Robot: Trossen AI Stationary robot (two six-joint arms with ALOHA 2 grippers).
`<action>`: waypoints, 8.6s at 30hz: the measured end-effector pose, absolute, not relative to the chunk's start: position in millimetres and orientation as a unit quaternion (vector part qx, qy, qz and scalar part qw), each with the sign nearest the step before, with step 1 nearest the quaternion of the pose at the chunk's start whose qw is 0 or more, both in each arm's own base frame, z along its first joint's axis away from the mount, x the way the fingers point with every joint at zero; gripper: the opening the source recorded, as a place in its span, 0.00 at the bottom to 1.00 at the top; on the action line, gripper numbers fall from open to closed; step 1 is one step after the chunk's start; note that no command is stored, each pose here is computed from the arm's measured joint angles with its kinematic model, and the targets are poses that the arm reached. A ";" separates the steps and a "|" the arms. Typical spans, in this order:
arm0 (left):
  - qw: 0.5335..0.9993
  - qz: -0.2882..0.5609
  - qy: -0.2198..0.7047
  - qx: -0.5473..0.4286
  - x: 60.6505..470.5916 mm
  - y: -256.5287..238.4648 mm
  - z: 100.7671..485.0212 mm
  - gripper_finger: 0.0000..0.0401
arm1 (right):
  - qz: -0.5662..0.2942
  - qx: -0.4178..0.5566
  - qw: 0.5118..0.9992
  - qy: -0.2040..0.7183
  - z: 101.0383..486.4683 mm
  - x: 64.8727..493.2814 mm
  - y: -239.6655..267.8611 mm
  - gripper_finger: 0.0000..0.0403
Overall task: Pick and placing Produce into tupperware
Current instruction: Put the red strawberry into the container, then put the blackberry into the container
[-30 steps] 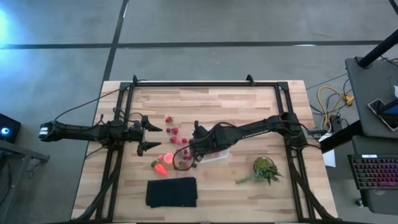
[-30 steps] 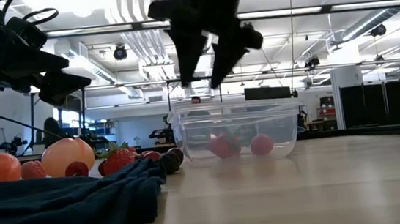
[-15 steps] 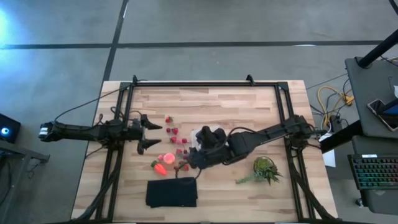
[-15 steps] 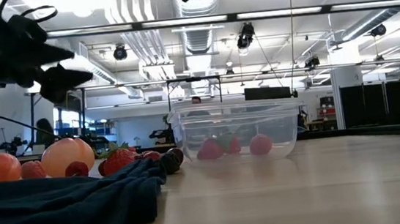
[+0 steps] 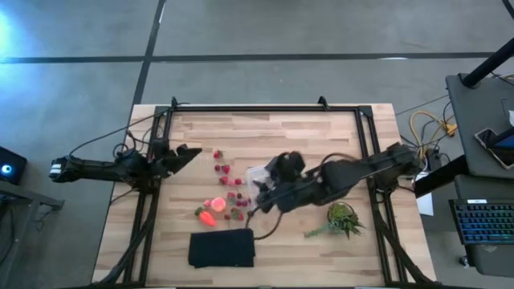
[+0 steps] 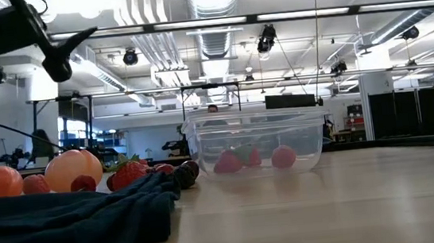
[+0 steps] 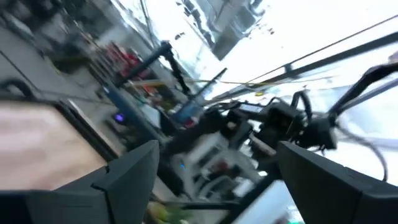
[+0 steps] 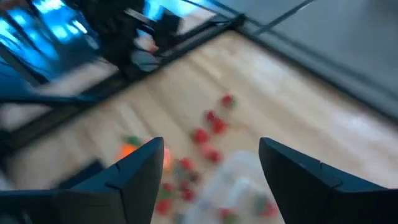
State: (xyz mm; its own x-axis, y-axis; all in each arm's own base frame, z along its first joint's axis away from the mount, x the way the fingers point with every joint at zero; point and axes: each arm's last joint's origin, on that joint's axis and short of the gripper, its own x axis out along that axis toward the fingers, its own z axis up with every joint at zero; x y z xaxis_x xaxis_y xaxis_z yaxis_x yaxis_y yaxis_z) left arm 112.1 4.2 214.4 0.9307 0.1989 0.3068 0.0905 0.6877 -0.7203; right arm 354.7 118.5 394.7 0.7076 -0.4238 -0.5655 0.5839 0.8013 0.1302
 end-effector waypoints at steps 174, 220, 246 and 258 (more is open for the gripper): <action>0.836 0.171 0.507 -0.124 208.8 114.3 151.4 0.77 | 0.069 0.298 0.952 -0.030 174.1 132.9 -35.5 0.54; 0.937 0.081 0.324 -0.104 255.2 124.8 255.7 0.28 | 0.044 0.325 0.944 -0.031 173.5 133.6 -37.1 0.54; 0.909 -0.047 0.374 -0.179 346.3 13.8 225.6 0.62 | 0.163 0.347 0.922 0.048 167.3 132.7 -29.3 0.54; 0.935 0.022 0.352 -0.048 306.3 -65.0 267.1 0.66 | 0.188 0.362 0.911 0.059 168.0 132.3 -27.3 0.54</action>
State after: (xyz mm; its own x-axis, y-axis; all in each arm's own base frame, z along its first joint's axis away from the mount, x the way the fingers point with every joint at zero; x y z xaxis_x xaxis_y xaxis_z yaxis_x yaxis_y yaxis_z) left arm 306.3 -65.0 267.1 0.7515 0.0076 -0.6596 -0.0746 0.9945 -0.0736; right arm 132.3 -27.3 168.0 0.9225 0.3848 0.0287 -0.2998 0.6678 0.6813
